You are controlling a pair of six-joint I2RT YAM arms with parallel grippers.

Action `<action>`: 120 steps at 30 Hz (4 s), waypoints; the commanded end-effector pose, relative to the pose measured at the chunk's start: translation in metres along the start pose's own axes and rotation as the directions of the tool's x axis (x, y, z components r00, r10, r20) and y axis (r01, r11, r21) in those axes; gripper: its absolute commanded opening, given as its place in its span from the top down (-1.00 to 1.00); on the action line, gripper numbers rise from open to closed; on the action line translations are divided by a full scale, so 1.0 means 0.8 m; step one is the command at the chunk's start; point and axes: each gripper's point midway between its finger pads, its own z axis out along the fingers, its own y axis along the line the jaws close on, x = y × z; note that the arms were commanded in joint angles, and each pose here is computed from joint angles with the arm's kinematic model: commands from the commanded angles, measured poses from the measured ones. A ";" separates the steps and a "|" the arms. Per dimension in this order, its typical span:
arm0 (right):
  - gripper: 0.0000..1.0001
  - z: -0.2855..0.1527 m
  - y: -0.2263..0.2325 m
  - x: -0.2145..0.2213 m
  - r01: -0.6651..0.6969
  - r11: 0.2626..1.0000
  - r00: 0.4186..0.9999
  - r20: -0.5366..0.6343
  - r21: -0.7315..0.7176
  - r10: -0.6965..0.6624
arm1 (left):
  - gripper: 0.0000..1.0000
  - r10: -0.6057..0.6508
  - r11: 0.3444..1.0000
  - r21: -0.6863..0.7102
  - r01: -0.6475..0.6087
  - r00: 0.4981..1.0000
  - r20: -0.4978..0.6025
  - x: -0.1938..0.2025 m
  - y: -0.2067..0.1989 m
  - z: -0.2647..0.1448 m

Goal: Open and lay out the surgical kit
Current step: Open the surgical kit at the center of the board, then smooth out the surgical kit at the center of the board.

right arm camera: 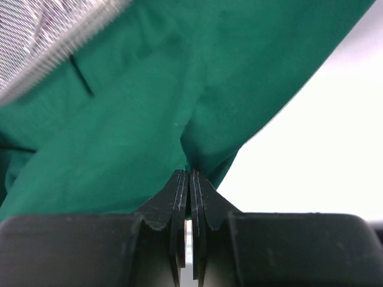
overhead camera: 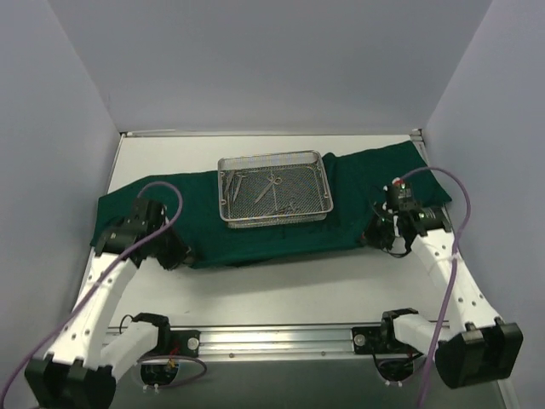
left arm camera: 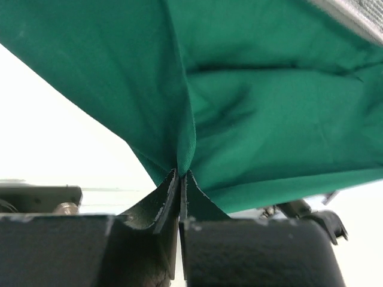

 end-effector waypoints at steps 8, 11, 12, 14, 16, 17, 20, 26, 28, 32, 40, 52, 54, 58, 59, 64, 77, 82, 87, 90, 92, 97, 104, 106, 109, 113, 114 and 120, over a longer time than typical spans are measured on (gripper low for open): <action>-0.07 -0.026 -0.094 0.095 -0.094 0.974 0.988 -0.099 0.207 0.116 | -0.04 -0.091 0.996 0.018 0.091 0.996 0.000 0.104 0.081 -0.046; -0.43 -0.031 -0.076 0.055 -0.079 0.978 0.995 -0.040 0.193 0.088 | -0.29 -0.034 0.999 0.041 0.033 0.998 0.044 0.081 0.061 -0.059; -0.48 -0.034 -0.073 0.039 -0.068 0.977 0.997 -0.007 0.203 0.071 | -0.30 -0.005 1.000 0.002 0.004 0.999 0.047 0.067 0.059 -0.058; -0.58 -0.044 -0.057 -0.008 -0.033 0.977 0.998 0.061 0.212 0.020 | -0.36 0.061 0.998 -0.009 -0.060 0.995 0.085 0.032 0.035 -0.068; -0.67 -0.038 -0.063 -0.046 -0.013 0.957 0.994 0.110 0.291 -0.020 | -0.41 0.106 0.994 -0.032 -0.102 0.985 0.138 0.000 0.020 -0.073; -0.73 -0.037 -0.065 -0.060 0.002 0.948 0.992 0.117 0.320 -0.041 | -0.41 0.150 0.988 -0.042 -0.146 0.979 0.134 -0.021 0.004 -0.072; -0.74 -0.021 -0.073 -0.106 -0.019 0.924 0.990 0.135 0.381 -0.036 | -0.46 0.202 0.978 -0.083 -0.193 0.972 0.120 -0.060 -0.017 -0.054; -0.51 0.034 -0.087 -0.180 -0.017 0.893 0.987 0.151 0.450 -0.057 | -0.47 0.248 0.969 -0.052 -0.244 0.959 0.134 -0.122 -0.068 -0.038; -0.37 0.053 -0.080 -0.208 -0.006 0.895 0.982 0.170 0.445 -0.078 | -0.47 0.259 0.966 -0.044 -0.256 0.957 0.132 -0.134 -0.078 -0.029; 0.13 0.081 -0.071 -0.237 0.004 0.897 0.981 0.172 0.442 -0.090 | -0.46 0.275 0.961 -0.032 -0.273 0.958 0.087 -0.136 -0.081 -0.005; 0.21 0.139 -0.085 -0.233 0.030 0.869 0.995 0.070 0.494 -0.074 | -0.44 0.261 0.965 -0.027 -0.260 0.965 0.035 -0.147 -0.072 0.022; 0.19 0.172 -0.117 -0.175 0.068 0.836 0.998 -0.030 0.545 -0.061 | -0.43 0.240 0.971 -0.006 -0.240 0.971 0.017 -0.166 -0.068 0.028; 0.18 0.173 -0.117 -0.170 0.073 0.836 0.997 -0.039 0.544 -0.062 | -0.43 0.238 0.971 -0.007 -0.238 0.971 0.010 -0.165 -0.067 0.030; 0.17 0.183 -0.122 -0.161 0.083 0.837 0.996 -0.065 0.541 -0.057 | -0.42 0.238 0.971 0.002 -0.238 0.971 0.002 -0.165 -0.068 0.033; 0.17 0.184 -0.123 -0.158 0.085 0.834 0.996 -0.069 0.545 -0.056 | -0.42 0.237 0.971 0.002 -0.237 0.971 0.001 -0.165 -0.068 0.034; 0.24 0.186 -0.127 -0.155 0.081 0.831 0.996 -0.071 0.550 -0.050 | -0.42 0.237 0.971 0.002 -0.237 0.971 0.002 -0.165 -0.067 0.033; 0.67 0.185 -0.138 -0.156 0.069 0.823 0.997 -0.063 0.564 -0.041 | -0.42 0.249 0.968 0.010 -0.249 0.968 0.005 -0.163 -0.069 0.028; 1.00 0.169 -0.147 -0.161 0.032 0.819 0.999 -0.039 0.573 -0.012 | -0.42 0.260 0.966 0.004 -0.260 0.965 0.015 -0.164 -0.068 0.022; 1.00 0.131 -0.173 -0.159 -0.070 0.820 0.997 0.014 0.568 0.075 | -0.42 0.282 0.959 -0.015 -0.282 0.956 0.076 -0.174 -0.067 0.006; 1.00 0.087 -0.202 -0.149 -0.180 0.801 0.983 0.083 0.572 0.161 | -0.41 0.306 0.952 -0.029 -0.305 0.945 0.114 -0.175 -0.061 0.002; 1.00 0.058 -0.224 -0.140 -0.272 0.778 0.962 0.136 0.566 0.237 | -0.42 0.313 0.949 -0.015 -0.314 0.942 0.123 -0.172 -0.061 0.001; 1.00 -0.040 -0.246 -0.095 -0.451 0.717 0.890 0.323 0.531 0.320 | -0.42 0.257 0.965 0.027 -0.260 0.963 0.079 -0.145 -0.046 0.021; 0.24 -0.131 -0.244 -0.031 -0.649 0.613 0.748 0.522 0.450 0.409 | -0.48 0.257 0.966 -0.036 -0.255 0.965 0.046 -0.122 -0.007 0.032; -0.06 -0.128 -0.242 -0.006 -0.651 0.581 0.757 0.466 0.488 0.458 | -0.51 0.243 0.969 -0.054 -0.241 0.970 0.034 -0.122 0.000 0.032; -0.43 -0.117 -0.226 -0.020 -0.642 0.634 0.764 0.431 0.431 0.480 | -0.54 0.233 0.971 -0.072 -0.229 0.971 0.046 -0.129 0.006 0.027; -0.57 -0.105 -0.208 -0.076 -0.558 0.734 0.820 0.391 0.388 0.417 | -0.60 0.238 0.966 -0.112 -0.232 0.970 0.049 -0.135 0.013 0.031; -0.59 -0.110 -0.202 -0.093 -0.531 0.756 0.834 0.395 0.383 0.385 | -0.61 0.236 0.966 -0.122 -0.229 0.971 0.045 -0.137 0.015 0.031; -0.60 -0.067 -0.124 -0.148 -0.281 0.899 0.926 0.340 0.337 0.163 | -0.62 0.188 0.970 -0.156 -0.188 0.982 -0.013 -0.134 0.024 0.051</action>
